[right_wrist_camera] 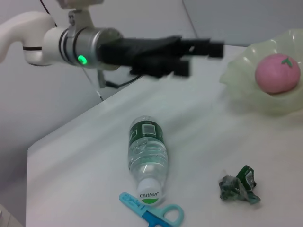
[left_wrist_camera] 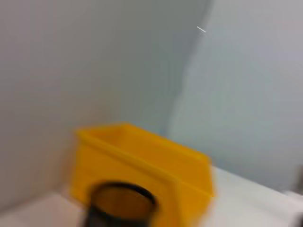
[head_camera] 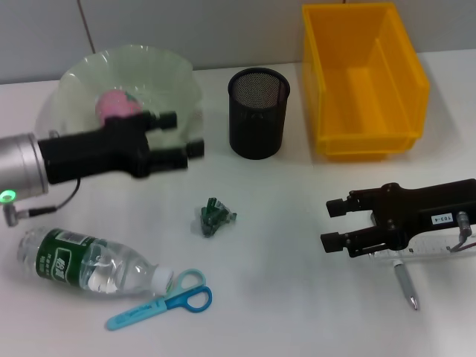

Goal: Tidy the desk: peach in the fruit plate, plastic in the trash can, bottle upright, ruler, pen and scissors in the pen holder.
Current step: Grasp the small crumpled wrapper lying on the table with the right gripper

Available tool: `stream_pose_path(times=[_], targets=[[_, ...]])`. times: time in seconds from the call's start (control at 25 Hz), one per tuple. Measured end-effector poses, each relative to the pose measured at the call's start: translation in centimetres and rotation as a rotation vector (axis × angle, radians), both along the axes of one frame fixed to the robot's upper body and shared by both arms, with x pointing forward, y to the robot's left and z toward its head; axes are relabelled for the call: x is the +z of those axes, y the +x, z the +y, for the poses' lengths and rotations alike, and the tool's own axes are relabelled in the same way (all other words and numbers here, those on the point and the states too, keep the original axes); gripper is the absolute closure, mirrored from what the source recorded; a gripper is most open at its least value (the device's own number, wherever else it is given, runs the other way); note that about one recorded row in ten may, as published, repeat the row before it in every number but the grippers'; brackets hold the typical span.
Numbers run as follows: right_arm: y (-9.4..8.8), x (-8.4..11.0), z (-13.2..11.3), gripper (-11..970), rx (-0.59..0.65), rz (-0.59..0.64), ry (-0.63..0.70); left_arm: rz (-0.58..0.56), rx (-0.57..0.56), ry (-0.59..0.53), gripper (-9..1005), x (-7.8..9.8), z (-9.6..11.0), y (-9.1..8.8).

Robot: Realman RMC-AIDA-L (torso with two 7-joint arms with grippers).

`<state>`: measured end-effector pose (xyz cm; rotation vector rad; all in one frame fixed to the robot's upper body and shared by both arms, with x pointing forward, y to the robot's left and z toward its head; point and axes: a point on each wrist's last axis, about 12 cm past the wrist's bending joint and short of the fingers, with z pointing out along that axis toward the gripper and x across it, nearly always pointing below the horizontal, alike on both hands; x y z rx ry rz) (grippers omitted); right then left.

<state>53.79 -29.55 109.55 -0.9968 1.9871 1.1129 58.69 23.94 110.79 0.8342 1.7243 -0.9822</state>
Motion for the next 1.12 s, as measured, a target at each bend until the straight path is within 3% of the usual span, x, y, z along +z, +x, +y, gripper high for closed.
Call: stream_pose_path(times=[0.04, 0.16, 0.2, 0.24, 0.32, 0.44, 0.88, 1.12], targets=[[0.0, 0.0, 0.0, 141, 0.001, 0.001, 0.000, 0.026, -0.054, 0.012, 150, -0.1, 0.1, -0.6], [0.0, 0.0, 0.0, 141, 0.003, 0.006, -0.003, 0.026, -0.054, 0.012, 150, -0.1, 0.1, -0.6], [0.0, 0.0, 0.0, 141, 0.003, 0.007, -0.004, 0.086, -0.180, 0.064, 150, -0.2, -0.1, -1.8], [0.0, 0.1, -0.1, 141, 0.002, 0.010, -0.005, 0.097, -0.221, 0.085, 150, -0.2, -0.1, -2.1], [0.0, 0.1, -0.1, 141, 0.002, 0.011, -0.005, 0.097, -0.221, 0.085, 150, -0.2, -0.1, -2.1], [0.0, 0.1, -0.1, 141, 0.003, 0.017, -0.006, 0.126, -0.326, 0.120, 150, 0.1, 0.0, -3.1], [0.5, 0.6, 0.2, 141, -0.011, 0.055, 0.002, 0.147, -0.344, 0.158, 151, -0.2, 0.6, -3.8], [3.7, 4.0, 3.1, 142, -0.001, 0.176, -0.030, 0.132, -0.334, 0.168, 151, -0.5, 0.6, -3.8]])
